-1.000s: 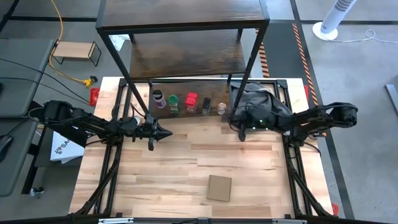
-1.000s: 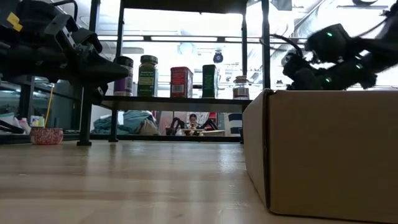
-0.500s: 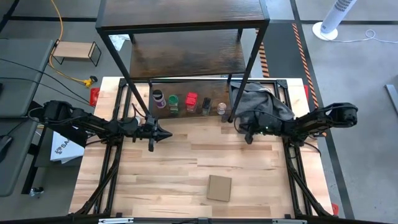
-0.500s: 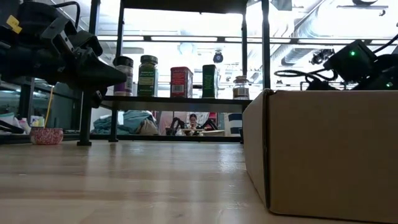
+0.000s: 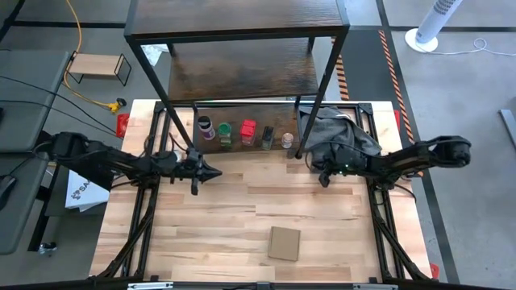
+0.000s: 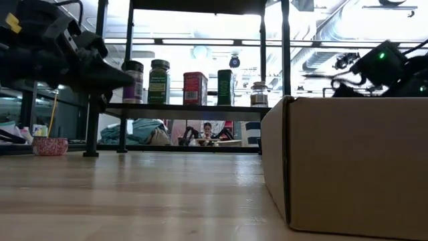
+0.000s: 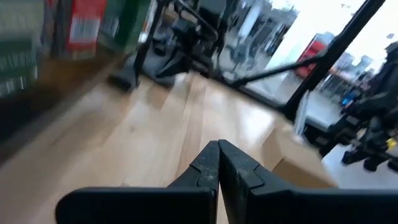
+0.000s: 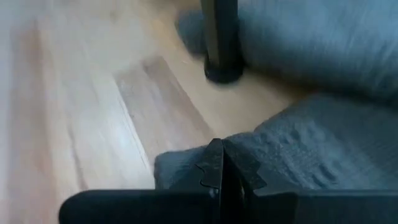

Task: Shelf spices
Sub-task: Return to Home Position

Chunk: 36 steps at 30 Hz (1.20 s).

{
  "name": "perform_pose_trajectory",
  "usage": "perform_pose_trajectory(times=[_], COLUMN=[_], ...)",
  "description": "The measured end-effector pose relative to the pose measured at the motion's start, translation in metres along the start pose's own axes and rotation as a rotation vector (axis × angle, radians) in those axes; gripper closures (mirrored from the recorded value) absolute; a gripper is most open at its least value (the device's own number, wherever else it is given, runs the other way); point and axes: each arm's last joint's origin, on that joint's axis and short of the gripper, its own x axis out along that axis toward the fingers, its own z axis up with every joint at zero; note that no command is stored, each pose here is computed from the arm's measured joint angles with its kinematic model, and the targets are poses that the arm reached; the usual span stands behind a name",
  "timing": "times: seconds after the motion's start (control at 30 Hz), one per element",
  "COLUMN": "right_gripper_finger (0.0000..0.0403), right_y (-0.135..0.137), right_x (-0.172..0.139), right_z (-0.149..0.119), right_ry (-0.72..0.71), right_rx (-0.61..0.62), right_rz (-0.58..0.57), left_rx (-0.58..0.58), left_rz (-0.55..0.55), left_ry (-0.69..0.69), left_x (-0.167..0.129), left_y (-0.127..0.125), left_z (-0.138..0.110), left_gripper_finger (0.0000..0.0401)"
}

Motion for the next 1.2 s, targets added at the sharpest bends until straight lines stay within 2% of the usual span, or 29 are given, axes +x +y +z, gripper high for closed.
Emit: perform_pose_trajectory(times=[0.53,0.9,1.2], right_gripper_finger=[0.0402,0.0402,0.0402], right_y=[0.003,0.001,-0.006], right_x=[-0.055,-0.09,-0.109], right_z=[0.043,0.055,0.06], right_ry=[-0.483,-0.771,-0.953], right_rx=[0.074,0.119,0.154], right_rz=[0.129,0.201,0.196], left_rx=[-0.004,-0.005,-0.004], left_rz=[-0.145,-0.174,-0.198], left_ry=[-0.294,-0.363,-0.413], left_x=[-0.037,-0.045,-0.052], left_y=[-0.017,-0.02,-0.022], left_z=[0.037,0.043,0.047], left_gripper_finger=[0.04,0.04,0.04])
